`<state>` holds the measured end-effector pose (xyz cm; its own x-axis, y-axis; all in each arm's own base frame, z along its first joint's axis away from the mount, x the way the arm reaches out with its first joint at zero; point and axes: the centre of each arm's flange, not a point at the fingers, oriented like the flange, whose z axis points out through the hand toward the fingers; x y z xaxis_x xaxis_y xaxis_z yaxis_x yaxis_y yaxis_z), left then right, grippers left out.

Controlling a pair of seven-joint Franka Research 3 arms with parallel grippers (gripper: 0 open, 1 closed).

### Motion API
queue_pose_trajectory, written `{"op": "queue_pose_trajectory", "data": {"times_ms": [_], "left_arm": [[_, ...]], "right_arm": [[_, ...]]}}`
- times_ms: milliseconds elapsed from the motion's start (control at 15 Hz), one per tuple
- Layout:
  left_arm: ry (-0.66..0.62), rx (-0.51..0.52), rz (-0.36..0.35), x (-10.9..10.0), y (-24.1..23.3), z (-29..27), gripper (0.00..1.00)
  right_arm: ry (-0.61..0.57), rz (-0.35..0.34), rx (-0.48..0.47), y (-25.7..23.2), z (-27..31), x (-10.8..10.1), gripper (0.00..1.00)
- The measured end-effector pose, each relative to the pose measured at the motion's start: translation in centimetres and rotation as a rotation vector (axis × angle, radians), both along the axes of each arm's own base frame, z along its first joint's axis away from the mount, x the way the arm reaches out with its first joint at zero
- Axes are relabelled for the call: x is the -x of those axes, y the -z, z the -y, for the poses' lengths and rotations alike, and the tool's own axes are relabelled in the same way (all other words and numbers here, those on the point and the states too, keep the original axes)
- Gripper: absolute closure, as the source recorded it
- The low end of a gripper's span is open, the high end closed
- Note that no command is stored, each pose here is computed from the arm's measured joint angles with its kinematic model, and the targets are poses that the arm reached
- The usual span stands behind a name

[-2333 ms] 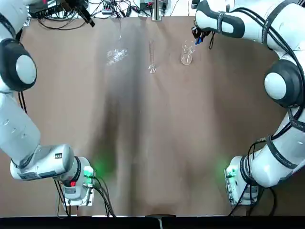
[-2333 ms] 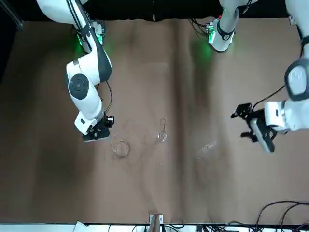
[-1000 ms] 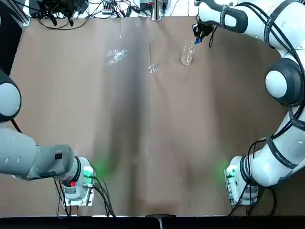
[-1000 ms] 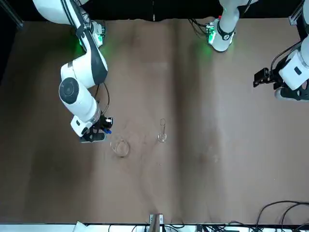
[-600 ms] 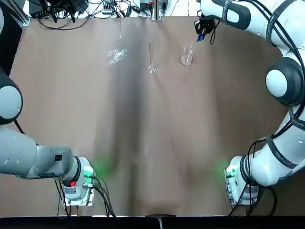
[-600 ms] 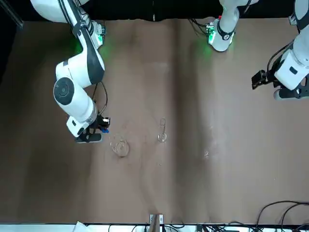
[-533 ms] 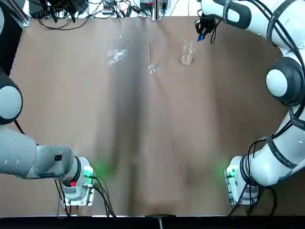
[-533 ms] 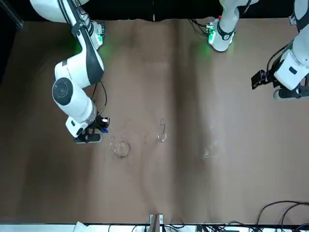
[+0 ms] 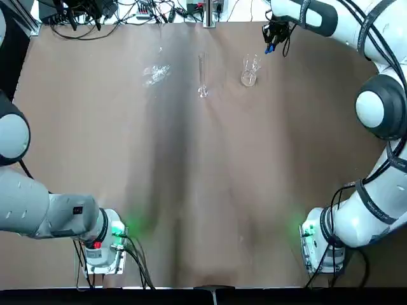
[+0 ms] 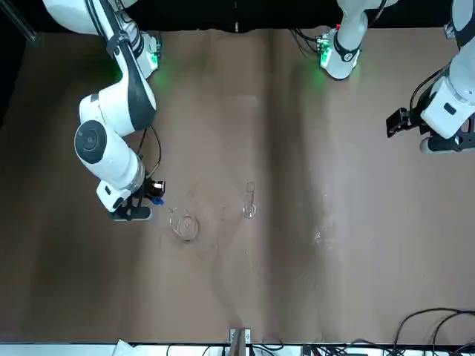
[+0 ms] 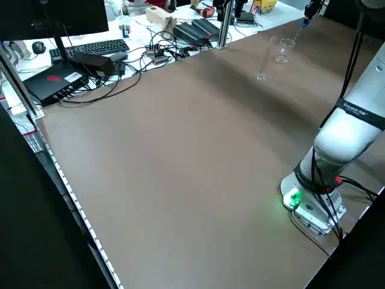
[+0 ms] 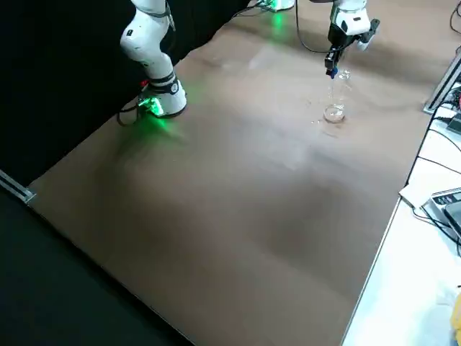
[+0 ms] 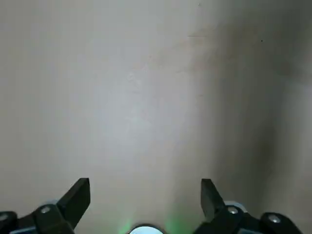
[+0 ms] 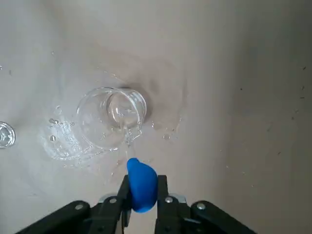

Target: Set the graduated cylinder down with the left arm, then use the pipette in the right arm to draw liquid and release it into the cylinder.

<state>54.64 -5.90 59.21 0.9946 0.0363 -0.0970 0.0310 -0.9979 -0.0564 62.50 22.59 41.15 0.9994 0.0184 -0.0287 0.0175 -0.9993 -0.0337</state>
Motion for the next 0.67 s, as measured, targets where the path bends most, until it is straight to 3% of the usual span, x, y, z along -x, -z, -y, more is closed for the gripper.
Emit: {"op": "queue_pose_trajectory", "data": {"times_ms": [667], "left_arm": [[0.027, 0.000, -0.004, 0.1, 0.2, 1.4, 0.00]], "right_arm": [[0.019, -0.030, -0.042, -3.4, 0.1, 0.3, 0.76]]}}
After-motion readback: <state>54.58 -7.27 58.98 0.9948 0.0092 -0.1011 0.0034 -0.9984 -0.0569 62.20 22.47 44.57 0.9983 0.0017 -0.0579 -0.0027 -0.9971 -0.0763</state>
